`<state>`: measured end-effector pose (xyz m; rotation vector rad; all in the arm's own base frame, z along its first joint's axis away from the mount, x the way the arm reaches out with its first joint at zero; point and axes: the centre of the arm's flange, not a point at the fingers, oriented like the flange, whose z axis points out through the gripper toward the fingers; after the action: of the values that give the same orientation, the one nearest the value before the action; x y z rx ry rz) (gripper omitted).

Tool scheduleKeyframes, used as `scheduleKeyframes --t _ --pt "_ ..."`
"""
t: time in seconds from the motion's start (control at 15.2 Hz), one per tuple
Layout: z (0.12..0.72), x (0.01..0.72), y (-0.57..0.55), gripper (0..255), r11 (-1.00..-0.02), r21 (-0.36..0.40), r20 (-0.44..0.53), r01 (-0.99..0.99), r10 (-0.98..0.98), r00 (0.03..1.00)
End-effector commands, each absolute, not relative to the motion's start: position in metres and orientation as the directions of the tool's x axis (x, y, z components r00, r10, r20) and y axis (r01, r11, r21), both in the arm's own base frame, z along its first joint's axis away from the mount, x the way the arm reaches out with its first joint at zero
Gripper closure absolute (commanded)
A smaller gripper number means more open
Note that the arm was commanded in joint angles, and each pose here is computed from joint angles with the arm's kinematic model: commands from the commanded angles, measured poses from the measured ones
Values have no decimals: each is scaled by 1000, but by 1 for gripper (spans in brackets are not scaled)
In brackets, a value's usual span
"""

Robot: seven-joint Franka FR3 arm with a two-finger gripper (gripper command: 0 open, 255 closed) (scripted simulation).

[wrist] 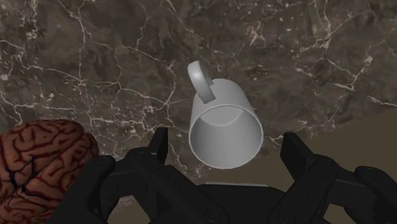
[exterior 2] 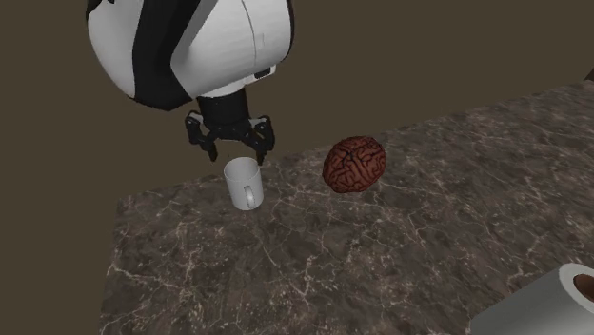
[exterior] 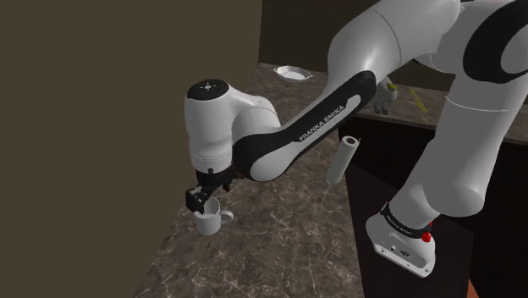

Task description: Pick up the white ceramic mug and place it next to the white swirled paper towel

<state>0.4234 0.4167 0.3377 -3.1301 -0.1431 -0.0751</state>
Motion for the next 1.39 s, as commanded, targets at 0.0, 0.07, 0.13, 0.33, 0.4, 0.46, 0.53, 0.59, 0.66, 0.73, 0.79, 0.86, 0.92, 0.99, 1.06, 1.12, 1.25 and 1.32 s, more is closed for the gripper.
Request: scheduleKeyframes --t 0.0,0.07,0.13,0.33,0.4,0.46,0.53,0.59,0.66,0.73,0.79,0.86,0.92,0.99,1.06,1.12,1.25,1.32 --pt "319 432 441 0 -996 4 59 88 88 994" --pt "313 436 452 0 -996 8 63 87 87 994" --pt "306 441 463 0 -996 12 67 86 87 994" --pt "294 443 466 0 -996 13 69 86 86 994" --pt "288 443 466 0 -996 13 69 86 86 994" --pt "283 444 466 0 -996 13 69 86 86 994" --pt "278 444 466 0 -996 13 69 86 86 994" --pt "273 444 466 0 -996 13 69 86 86 994" --pt "264 445 466 0 -996 13 69 86 86 994" --pt "264 445 466 0 -996 13 69 86 86 994" --pt "264 445 466 0 -996 13 69 86 86 994" --pt "264 445 466 0 -996 13 69 86 86 994" --pt "264 445 466 0 -996 13 69 86 86 994" --pt "264 445 466 0 -996 13 69 86 86 994" --pt "264 445 466 0 -996 13 69 86 86 994" --pt "264 445 466 0 -996 13 69 86 86 994" --pt "264 445 466 255 -996 13 69 86 86 994" --pt "264 445 466 255 -996 13 69 86 86 994"
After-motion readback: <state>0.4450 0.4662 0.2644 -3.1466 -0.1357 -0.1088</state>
